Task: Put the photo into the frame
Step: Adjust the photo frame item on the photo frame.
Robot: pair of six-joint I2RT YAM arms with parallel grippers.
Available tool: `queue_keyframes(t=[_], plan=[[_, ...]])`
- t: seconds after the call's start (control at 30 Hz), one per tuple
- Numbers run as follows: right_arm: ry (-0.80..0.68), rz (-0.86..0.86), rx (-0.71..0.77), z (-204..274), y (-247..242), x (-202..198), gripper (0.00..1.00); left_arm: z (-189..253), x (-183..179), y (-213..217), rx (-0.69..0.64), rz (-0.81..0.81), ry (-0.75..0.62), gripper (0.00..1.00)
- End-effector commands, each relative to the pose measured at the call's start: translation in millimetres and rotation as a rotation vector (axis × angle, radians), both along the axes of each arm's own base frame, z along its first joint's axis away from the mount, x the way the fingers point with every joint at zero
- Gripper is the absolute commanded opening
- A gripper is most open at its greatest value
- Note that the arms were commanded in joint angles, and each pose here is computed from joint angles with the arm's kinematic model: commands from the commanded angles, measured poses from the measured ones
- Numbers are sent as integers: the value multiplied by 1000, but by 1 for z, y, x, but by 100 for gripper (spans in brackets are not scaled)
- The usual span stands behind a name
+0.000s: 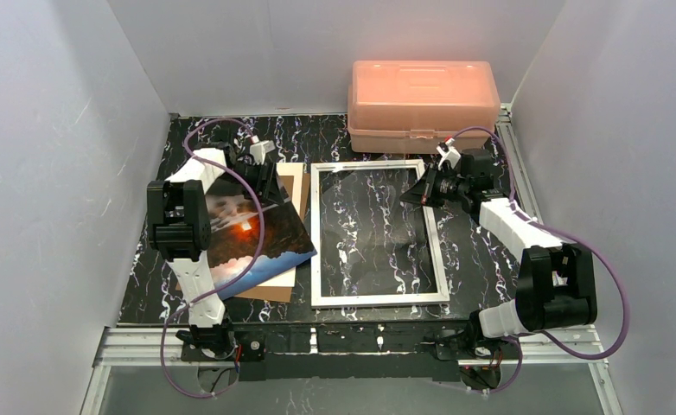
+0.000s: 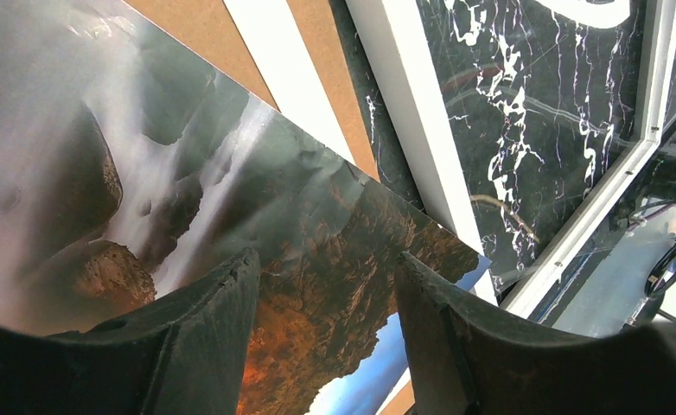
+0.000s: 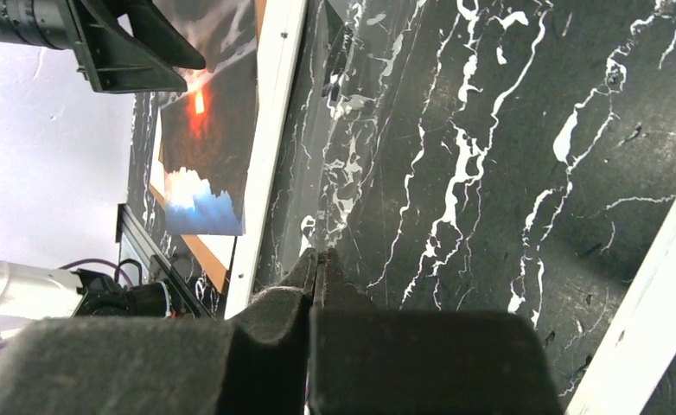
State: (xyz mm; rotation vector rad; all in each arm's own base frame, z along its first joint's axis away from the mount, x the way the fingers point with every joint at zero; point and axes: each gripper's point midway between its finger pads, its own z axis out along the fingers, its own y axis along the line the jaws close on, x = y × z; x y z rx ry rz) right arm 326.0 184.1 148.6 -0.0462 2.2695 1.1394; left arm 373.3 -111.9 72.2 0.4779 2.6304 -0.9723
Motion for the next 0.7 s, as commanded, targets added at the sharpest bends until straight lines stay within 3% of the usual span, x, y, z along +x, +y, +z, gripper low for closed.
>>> queue_keyframes(t=[0.0,0.67], plan=[[-146,84,45,46,10,6,1,10,1,-11,-39,-37,-41,57],[-122,68,220,49,18,-7,1,-7,-6,-51,-21,-217,-153,55]])
